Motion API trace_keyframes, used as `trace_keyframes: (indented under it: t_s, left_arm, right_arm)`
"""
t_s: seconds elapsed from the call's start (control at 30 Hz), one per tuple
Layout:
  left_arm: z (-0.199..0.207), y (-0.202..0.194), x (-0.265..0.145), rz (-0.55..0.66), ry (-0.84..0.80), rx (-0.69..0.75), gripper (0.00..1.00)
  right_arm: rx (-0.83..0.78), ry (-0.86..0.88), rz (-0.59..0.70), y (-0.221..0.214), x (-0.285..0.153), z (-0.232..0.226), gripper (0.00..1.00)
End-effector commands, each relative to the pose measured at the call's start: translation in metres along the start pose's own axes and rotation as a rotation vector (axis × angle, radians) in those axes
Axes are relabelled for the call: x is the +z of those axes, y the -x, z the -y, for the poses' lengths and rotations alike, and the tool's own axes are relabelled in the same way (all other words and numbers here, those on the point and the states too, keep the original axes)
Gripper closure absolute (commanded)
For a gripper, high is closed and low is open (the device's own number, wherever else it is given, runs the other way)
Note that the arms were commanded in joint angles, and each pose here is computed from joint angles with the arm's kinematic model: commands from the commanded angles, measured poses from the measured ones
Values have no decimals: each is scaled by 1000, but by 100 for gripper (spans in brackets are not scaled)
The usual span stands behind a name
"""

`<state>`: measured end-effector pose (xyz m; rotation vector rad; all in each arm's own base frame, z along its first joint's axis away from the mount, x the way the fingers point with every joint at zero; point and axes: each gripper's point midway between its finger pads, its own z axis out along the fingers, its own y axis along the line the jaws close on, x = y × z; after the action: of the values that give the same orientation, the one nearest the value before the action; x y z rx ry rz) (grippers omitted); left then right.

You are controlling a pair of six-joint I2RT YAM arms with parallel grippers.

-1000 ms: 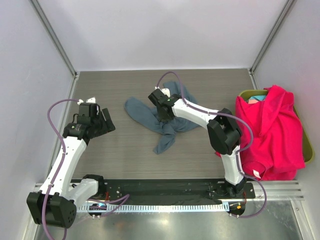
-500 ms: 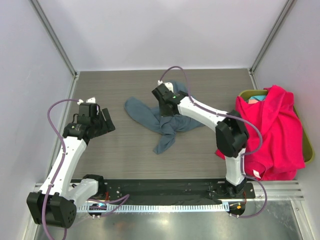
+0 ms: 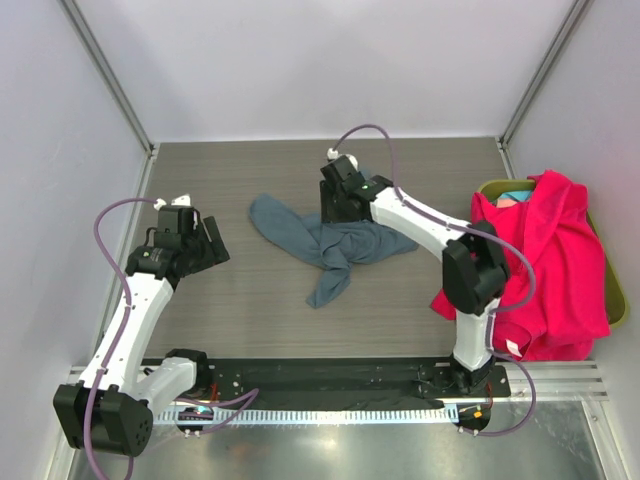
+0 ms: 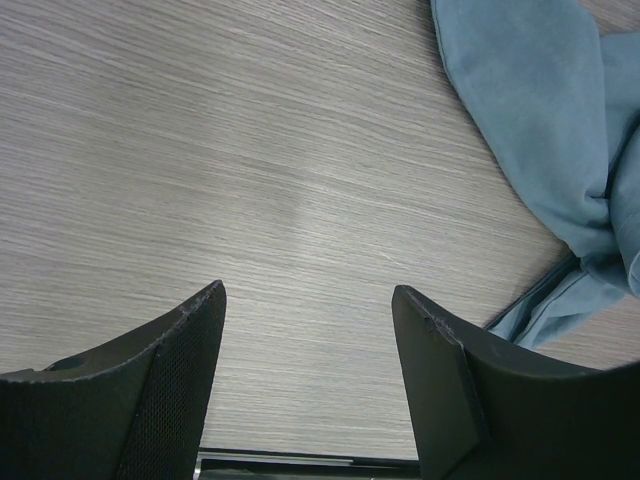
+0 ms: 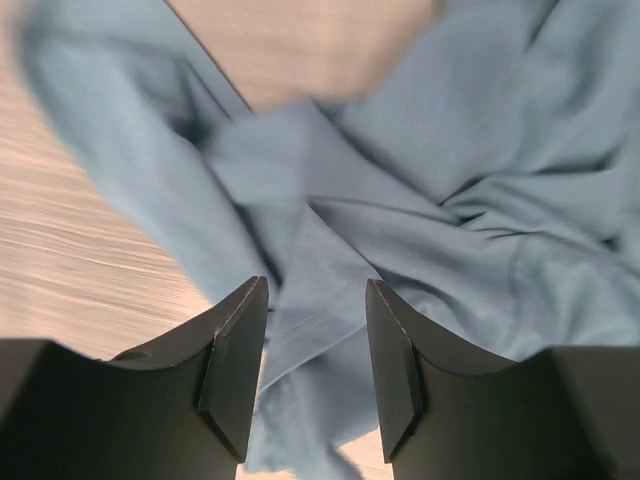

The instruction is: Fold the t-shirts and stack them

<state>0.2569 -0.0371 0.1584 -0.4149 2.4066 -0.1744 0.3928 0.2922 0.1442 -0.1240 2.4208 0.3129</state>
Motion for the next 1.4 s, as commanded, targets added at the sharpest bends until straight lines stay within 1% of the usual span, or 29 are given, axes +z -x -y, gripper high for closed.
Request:
trace_keyframes:
  t_s: [0.0,0.17,0.27,0.3,0.43,0.5,0.53,0.57,0.63,0.67,0.7,0.73,0.8,0.87,0.9,0.93,0.97,1.0,1.1,1.13,1.2,1.23,1.27,1.3,1.37]
  left_arm:
    - [0,6,-1,22,-1,12,31]
    - [0,5,0,17,-5,13,31]
    - [1,6,0,17,-8,16,31]
    - [2,5,0,15,-10,16,31]
    - [2,5,0,15,-13,17,31]
    - [2,4,1,9,-11,18,31]
    - [2,5,1,12,-11,18,31]
    - [2,5,0,13,-13,19,31]
    - [2,5,1,12,-12,19,31]
    - [2,5,1,12,-12,19,31]
    - [2,5,1,11,-10,18,32]
    - [2,5,1,11,-10,18,31]
    - [1,5,1,10,-6,18,31]
    - [1,5,1,11,-3,16,32]
    - [1,6,1,17,-1,11,32]
    - [0,8,2,22,7,8,32]
    - [0,11,1,29,8,3,32]
    - [3,16,0,41,5,-10,33]
    - [13,31,1,59,-15,-39,33]
    - [18,37,2,72,-28,-58,33]
    - [25,46,12,65,-36,-72,32]
    - [29,54,16,78,-44,-84,32]
    - [31,58,23,78,-41,-97,32]
    - [36,61,36,54,-37,-106,32]
    - [48,68,52,32,-64,-148,32]
  right_arm:
    - [-29,10,-74,-22,21,-3,50]
    - [-44,-8,-107,-31,40,1,48]
    - [-51,-25,-132,-41,51,5,41]
    - [-52,-31,-139,-44,54,7,36]
    - [-54,-32,-181,-58,64,8,34]
    - [-52,-20,-203,-66,65,7,43]
    - [-50,-11,-213,-69,65,5,49]
    - [-54,-9,-215,-71,64,4,63]
    - [-52,-11,-211,-71,61,4,76]
    - [-51,-3,-191,-64,56,2,84]
    - [-48,-2,-178,-59,52,1,94]
    - [-44,3,-163,-54,47,0,98]
    - [-39,20,-96,-29,29,-6,99]
    - [-50,18,-61,-11,12,-8,99]
    - [-49,29,-14,12,-8,-13,99]
    - [-54,31,18,25,-21,-15,99]
    - [-53,18,86,49,-38,-14,99]
    - [-49,23,132,64,-62,-14,99]
    - [-26,7,226,92,-100,-2,99]
    - [-13,11,251,98,-119,3,99]
    - [-2,-11,258,97,-131,17,99]
    - [13,-27,277,97,-147,26,99]
    - [23,-46,280,94,-150,34,99]
    - [31,-83,250,80,-145,49,99]
    - [76,-114,273,72,-160,68,99]
